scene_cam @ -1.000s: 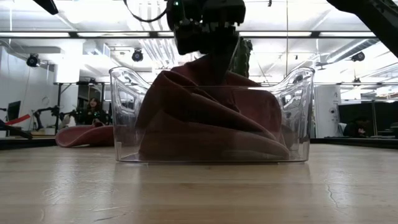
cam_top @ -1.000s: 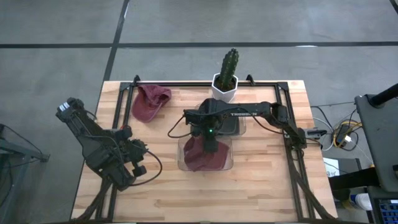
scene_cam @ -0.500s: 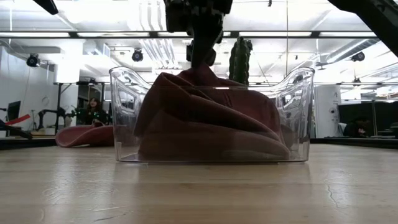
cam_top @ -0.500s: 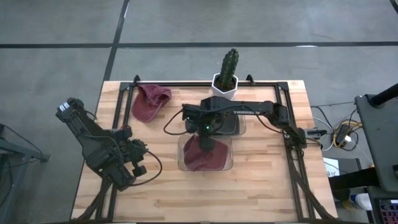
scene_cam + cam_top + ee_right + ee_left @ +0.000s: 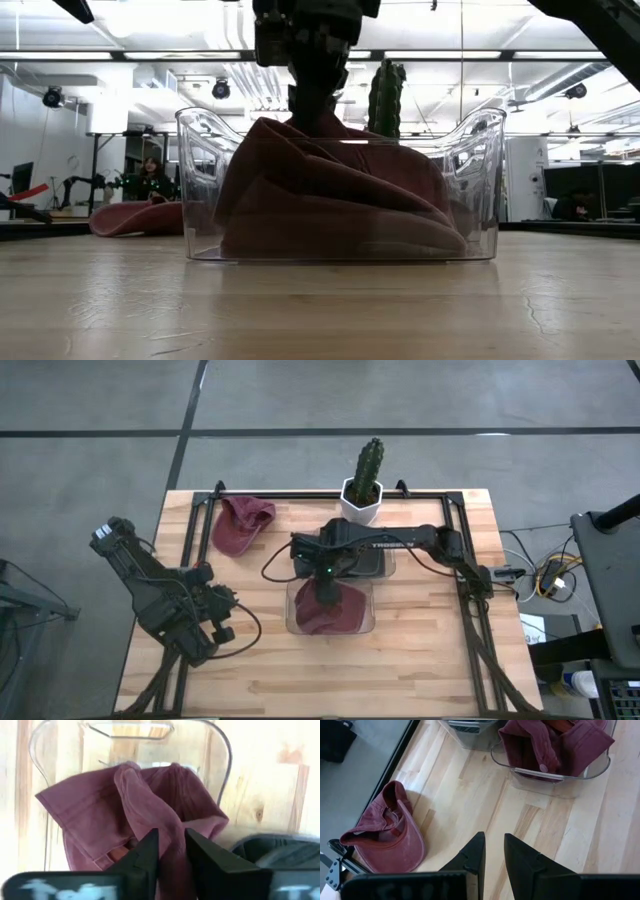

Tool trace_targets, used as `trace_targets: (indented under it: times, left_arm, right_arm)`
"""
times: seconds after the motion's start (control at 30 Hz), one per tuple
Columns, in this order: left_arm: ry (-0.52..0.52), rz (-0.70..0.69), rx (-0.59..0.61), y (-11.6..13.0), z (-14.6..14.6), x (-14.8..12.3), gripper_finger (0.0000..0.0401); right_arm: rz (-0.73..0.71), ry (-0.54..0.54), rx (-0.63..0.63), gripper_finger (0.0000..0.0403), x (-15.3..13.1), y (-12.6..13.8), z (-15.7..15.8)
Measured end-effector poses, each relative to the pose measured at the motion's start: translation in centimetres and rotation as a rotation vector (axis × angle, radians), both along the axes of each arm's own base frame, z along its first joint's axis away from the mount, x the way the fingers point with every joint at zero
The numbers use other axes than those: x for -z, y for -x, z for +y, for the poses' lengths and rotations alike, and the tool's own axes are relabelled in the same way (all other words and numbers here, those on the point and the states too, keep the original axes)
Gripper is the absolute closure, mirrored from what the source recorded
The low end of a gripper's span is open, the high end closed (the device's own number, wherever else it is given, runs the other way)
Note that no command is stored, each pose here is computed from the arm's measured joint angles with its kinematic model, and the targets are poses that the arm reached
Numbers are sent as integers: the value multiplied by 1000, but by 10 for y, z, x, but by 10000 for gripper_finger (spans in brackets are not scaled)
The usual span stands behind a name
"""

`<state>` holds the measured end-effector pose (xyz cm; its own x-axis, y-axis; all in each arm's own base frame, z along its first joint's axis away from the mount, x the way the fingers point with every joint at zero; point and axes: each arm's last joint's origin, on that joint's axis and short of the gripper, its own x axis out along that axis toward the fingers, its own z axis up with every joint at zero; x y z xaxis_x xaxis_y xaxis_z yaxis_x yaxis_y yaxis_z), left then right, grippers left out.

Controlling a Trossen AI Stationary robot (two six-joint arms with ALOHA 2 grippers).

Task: Pick & Place hat
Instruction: Put the bottom red cap into the bottom transparent bin

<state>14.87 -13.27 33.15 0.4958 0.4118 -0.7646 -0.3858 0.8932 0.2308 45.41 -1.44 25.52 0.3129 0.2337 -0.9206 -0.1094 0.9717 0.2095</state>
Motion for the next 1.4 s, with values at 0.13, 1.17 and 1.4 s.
trace_targets:
  times: [0.13, 1.17, 1.4]
  left_arm:
    - [-4, 4, 7, 0, 0, 0, 337]
    - [-19, 15, 29, 0, 0, 0, 337]
    - [-19, 15, 29, 0, 0, 0, 337]
  right_arm:
    - [-7, 3, -12, 350, 1, -1, 2]
    - [-54, 1, -53, 308, 11, -6, 11]
    - [-121, 3, -52, 267, -9, -10, 11]
